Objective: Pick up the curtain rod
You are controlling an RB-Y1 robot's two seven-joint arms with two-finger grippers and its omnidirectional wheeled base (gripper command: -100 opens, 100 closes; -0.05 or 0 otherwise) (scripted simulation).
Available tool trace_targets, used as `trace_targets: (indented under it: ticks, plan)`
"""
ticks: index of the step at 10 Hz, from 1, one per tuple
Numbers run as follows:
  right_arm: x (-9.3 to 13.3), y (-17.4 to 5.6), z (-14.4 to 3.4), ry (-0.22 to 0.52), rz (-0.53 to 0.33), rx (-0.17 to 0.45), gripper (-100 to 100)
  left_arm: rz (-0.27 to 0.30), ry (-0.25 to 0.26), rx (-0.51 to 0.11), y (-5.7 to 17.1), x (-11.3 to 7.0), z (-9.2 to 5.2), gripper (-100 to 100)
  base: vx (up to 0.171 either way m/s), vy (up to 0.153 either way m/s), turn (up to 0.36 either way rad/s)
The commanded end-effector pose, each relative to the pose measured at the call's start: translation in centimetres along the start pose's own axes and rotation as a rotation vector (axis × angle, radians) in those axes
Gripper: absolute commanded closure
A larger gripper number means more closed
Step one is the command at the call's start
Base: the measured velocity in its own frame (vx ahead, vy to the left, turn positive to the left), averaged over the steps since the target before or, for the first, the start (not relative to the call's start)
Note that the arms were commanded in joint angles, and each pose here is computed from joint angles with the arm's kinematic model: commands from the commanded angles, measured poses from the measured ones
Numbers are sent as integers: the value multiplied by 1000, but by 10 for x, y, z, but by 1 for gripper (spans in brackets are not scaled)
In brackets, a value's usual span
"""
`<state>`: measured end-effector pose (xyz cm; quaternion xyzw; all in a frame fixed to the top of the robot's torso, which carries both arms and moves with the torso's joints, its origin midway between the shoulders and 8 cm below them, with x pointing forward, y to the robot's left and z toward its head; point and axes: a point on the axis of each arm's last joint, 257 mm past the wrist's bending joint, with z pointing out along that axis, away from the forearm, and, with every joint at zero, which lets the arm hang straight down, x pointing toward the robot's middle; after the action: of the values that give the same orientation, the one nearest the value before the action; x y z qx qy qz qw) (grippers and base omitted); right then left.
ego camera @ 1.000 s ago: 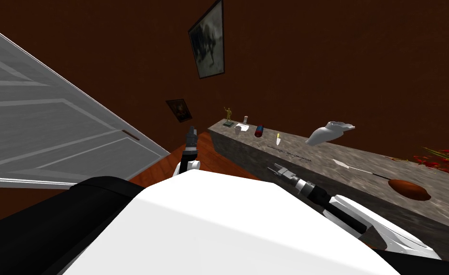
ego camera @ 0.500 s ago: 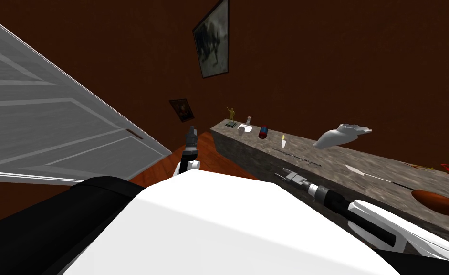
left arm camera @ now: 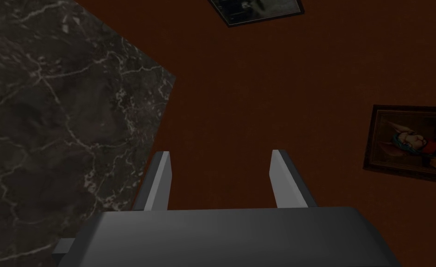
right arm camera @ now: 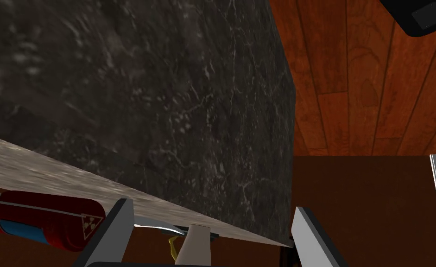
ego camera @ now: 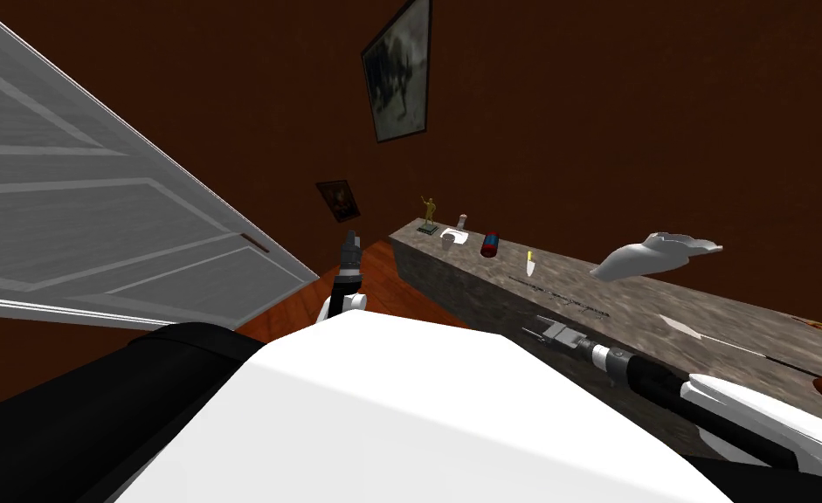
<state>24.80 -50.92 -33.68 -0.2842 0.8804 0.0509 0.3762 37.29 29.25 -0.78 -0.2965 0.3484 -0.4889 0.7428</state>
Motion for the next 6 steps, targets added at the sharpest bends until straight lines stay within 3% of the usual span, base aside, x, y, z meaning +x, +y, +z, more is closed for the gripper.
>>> trace_targets:
  ticks: [1,2,6]
  plan:
    - [22,-24,-14,91,-68,35,-100,0,0,0,0,0,0,0,62,46,149]
    - [22,-28,-16,99,-78,36,-100,0,0,0,0,0,0,0,51,26,60]
    - [70,-88,-68,326,-248,120,-100,0,0,0,0,0,0,0,67,15,143]
